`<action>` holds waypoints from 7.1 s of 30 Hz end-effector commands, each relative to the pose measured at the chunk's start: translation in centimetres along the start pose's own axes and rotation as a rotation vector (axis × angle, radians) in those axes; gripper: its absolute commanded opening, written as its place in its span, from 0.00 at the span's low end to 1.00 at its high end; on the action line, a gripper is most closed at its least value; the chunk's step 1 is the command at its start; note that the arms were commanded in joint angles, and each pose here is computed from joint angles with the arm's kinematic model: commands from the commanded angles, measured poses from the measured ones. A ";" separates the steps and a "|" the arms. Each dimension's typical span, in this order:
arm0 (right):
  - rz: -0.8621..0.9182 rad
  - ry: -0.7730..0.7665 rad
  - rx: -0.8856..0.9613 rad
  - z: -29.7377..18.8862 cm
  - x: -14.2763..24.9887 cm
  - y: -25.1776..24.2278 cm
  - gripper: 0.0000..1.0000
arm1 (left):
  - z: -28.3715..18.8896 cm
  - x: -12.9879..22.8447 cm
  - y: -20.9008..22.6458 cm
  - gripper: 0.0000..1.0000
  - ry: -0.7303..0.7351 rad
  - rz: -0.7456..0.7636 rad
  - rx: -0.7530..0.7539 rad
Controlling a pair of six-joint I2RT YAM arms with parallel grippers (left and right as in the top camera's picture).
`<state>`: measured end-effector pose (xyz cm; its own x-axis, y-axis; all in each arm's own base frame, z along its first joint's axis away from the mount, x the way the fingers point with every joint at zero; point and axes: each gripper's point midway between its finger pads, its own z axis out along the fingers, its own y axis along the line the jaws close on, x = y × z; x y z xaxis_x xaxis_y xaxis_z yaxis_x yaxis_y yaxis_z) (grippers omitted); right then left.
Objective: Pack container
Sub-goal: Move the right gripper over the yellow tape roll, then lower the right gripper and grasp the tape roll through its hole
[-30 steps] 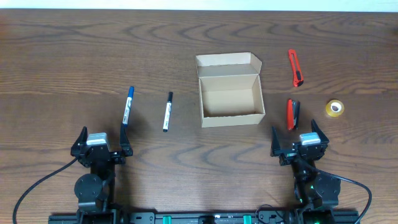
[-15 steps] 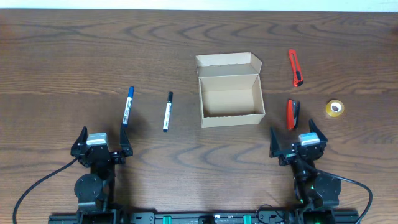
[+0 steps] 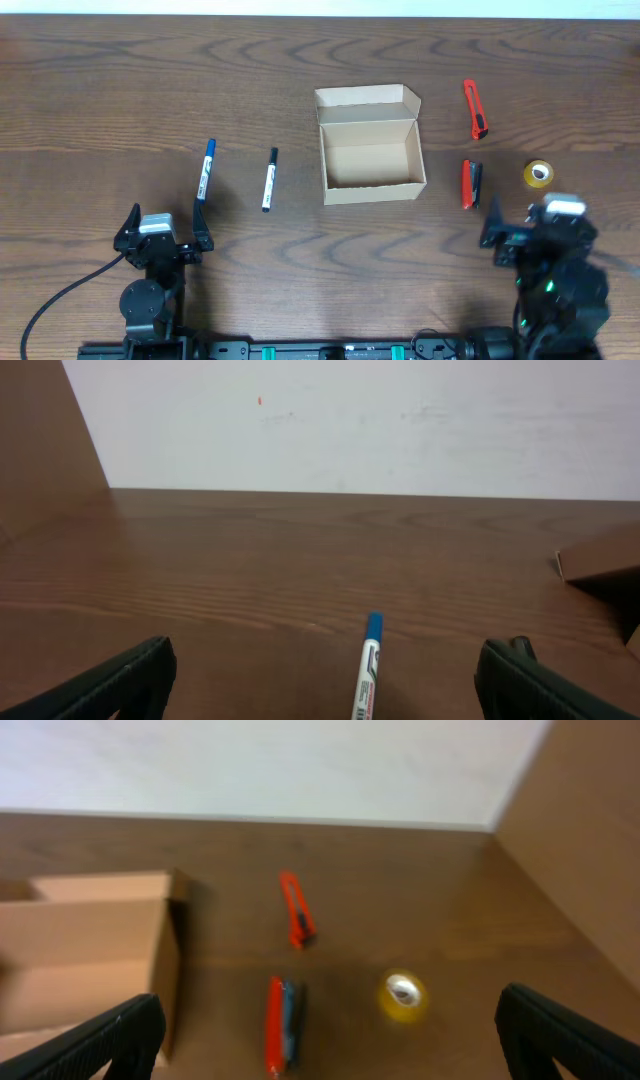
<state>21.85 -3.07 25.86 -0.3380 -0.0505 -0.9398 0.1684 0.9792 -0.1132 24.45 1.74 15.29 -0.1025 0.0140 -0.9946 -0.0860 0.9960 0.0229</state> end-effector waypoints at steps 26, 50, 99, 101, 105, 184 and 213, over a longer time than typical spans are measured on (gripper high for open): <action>0.067 0.480 0.099 9.1 -6.4 -1.5 0.99 | 0.0 1.8 -0.3 0.95 0.059 0.016 0.017; 0.477 0.677 0.342 16.1 1.8 -13.4 0.99 | 0.0 1.8 -0.3 0.95 0.059 0.016 0.017; 0.592 1.081 0.380 20.8 17.2 -14.8 0.99 | 0.0 1.8 -0.3 0.95 0.059 0.016 0.017; 0.588 1.091 0.376 20.8 17.5 -14.7 0.99 | 0.0 1.8 -0.3 0.95 0.059 0.016 0.017; 0.588 1.124 0.373 20.7 18.7 -14.4 0.99 | 0.0 1.8 -0.3 0.95 0.059 0.016 0.017; 0.532 1.159 0.406 22.1 21.8 -14.1 0.99 | 0.0 1.8 -0.3 0.95 0.059 0.016 0.017; 0.574 1.102 0.225 24.0 20.9 -11.9 0.02 | 0.0 1.8 -0.3 0.95 0.059 0.016 0.017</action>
<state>34.15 -22.17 0.32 -0.7041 0.6951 -0.1449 0.7060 0.7073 -0.0375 24.45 1.68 15.31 -0.1024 0.0140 -0.9946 -0.0830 0.9963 0.0226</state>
